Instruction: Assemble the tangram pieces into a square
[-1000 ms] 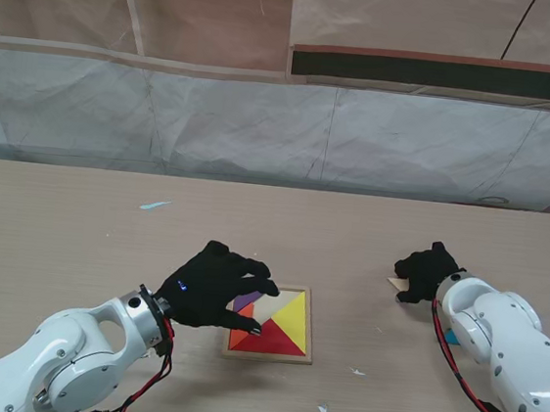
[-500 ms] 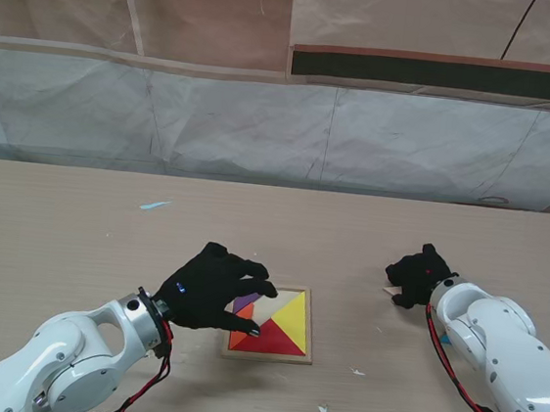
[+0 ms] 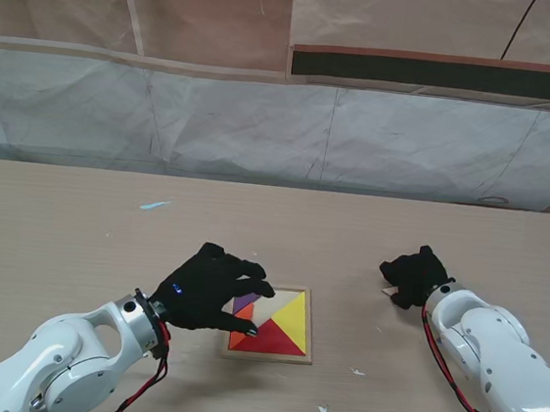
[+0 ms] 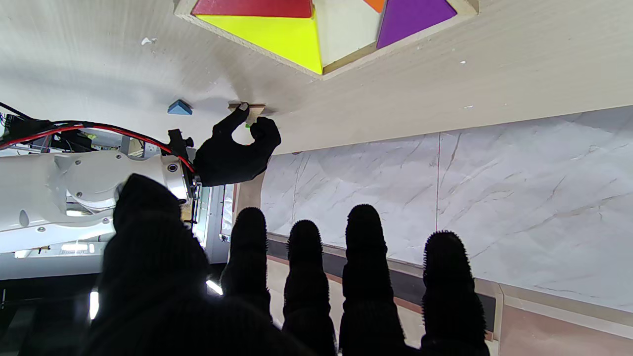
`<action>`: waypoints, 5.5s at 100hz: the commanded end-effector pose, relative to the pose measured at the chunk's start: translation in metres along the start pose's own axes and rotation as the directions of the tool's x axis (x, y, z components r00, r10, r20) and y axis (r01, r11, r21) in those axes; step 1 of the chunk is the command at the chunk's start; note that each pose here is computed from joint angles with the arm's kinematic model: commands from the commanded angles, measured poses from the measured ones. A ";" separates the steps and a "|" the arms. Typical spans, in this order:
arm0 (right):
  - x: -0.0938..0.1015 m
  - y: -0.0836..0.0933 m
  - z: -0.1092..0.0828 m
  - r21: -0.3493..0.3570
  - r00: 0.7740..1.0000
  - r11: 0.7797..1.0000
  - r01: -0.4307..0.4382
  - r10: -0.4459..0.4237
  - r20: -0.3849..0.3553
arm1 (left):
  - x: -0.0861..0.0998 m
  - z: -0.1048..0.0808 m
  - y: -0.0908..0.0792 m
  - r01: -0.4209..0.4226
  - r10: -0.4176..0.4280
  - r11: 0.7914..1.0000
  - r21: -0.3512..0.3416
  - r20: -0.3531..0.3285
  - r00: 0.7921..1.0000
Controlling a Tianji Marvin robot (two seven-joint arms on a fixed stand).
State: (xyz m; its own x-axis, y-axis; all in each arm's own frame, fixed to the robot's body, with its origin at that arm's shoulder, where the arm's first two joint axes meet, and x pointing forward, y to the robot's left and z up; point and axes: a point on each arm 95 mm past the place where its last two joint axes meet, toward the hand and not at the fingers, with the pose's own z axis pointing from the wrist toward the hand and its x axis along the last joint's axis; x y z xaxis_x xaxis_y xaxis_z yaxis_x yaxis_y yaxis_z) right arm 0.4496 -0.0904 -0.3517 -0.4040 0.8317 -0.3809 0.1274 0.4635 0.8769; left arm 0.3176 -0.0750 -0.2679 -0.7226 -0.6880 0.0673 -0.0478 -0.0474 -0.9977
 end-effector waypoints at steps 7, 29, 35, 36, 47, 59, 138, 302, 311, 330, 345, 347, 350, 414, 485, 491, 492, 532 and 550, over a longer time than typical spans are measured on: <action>0.008 -0.006 -0.002 0.013 1.000 1.000 -0.021 0.021 -0.003 | 0.000 -0.002 0.002 -0.004 0.004 1.000 -0.011 0.004 1.000; 0.012 -0.008 -0.004 -0.002 0.999 0.999 -0.040 0.040 -0.005 | 0.000 -0.002 0.001 0.002 -0.002 1.000 -0.013 0.004 1.000; 0.013 -0.007 -0.004 -0.004 0.999 0.999 -0.042 0.042 -0.006 | 0.001 -0.001 0.000 0.000 0.000 1.000 -0.013 -0.004 1.000; 0.013 -0.007 -0.004 -0.005 0.999 0.999 -0.043 0.043 -0.007 | 0.001 -0.001 0.000 0.000 0.000 1.000 -0.014 -0.005 1.000; 0.013 -0.008 -0.002 -0.001 0.998 0.998 -0.063 0.063 -0.005 | 0.002 0.000 -0.003 -0.003 0.002 1.000 -0.020 -0.021 1.000; 0.013 -0.009 0.000 0.005 0.995 0.995 -0.101 0.101 0.001 | 0.003 0.001 -0.005 -0.006 0.006 1.000 -0.023 -0.030 1.000; 0.008 -0.024 -0.012 0.100 0.977 0.972 -0.213 0.214 0.000 | 0.004 0.005 -0.003 0.002 -0.004 0.999 -0.042 -0.045 0.999; 0.003 -0.020 -0.024 0.138 0.933 0.925 -0.354 0.340 0.116 | 0.008 0.013 -0.003 0.030 -0.043 0.993 -0.118 -0.113 0.993; 0.003 -0.020 -0.024 0.146 0.932 0.922 -0.358 0.344 0.115 | 0.008 0.012 -0.003 0.029 -0.042 0.993 -0.116 -0.113 0.993; 0.004 -0.020 -0.024 0.146 0.908 0.899 -0.413 0.396 0.135 | 0.008 0.012 -0.003 0.024 -0.037 0.993 -0.112 -0.116 0.993; 0.004 -0.016 -0.024 0.124 0.846 0.843 -0.523 0.497 0.191 | 0.008 0.012 -0.003 0.022 -0.035 0.994 -0.110 -0.117 0.993; 0.004 -0.016 -0.023 0.120 0.838 0.836 -0.536 0.509 0.197 | 0.008 0.012 -0.003 0.021 -0.034 0.994 -0.110 -0.117 0.993; 0.004 -0.015 -0.023 0.116 0.826 0.825 -0.553 0.525 0.205 | 0.008 0.012 -0.003 0.020 -0.033 0.994 -0.109 -0.118 0.993; 0.008 0.010 -0.017 -0.015 0.558 0.586 -0.810 0.779 0.288 | 0.005 0.011 -0.004 0.004 -0.016 0.995 -0.096 -0.117 0.993; 0.073 0.072 0.001 -0.023 0.442 0.447 -0.894 0.889 0.124 | 0.003 -0.012 -0.014 -0.023 0.016 0.998 -0.062 -0.103 0.995; 0.081 0.078 0.005 -0.017 0.436 0.440 -0.898 0.893 0.108 | 0.002 -0.013 -0.014 -0.023 0.017 0.998 -0.057 -0.097 0.995; 0.082 0.079 0.006 -0.016 0.436 0.440 -0.898 0.894 0.105 | 0.002 -0.013 -0.013 -0.023 0.018 0.998 -0.056 -0.096 0.995; 0.133 0.103 0.028 0.036 0.359 0.357 -0.933 0.932 0.057 | -0.003 -0.020 -0.010 -0.017 0.014 0.999 -0.044 -0.070 0.997; 0.158 0.106 0.026 0.047 0.338 0.336 -0.941 0.938 0.069 | -0.006 -0.019 -0.011 -0.010 0.007 0.999 -0.038 -0.068 0.998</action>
State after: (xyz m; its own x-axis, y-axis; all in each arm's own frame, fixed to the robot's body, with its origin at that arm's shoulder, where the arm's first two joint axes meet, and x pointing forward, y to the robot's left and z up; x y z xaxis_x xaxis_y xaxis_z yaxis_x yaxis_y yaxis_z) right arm 0.4324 0.0805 -0.3245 0.0514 0.7536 0.6554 0.4373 -0.6070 0.6636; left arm 0.3087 -0.0569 -0.2573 -0.7707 -0.6349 0.0538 -0.0581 -0.0141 -0.9982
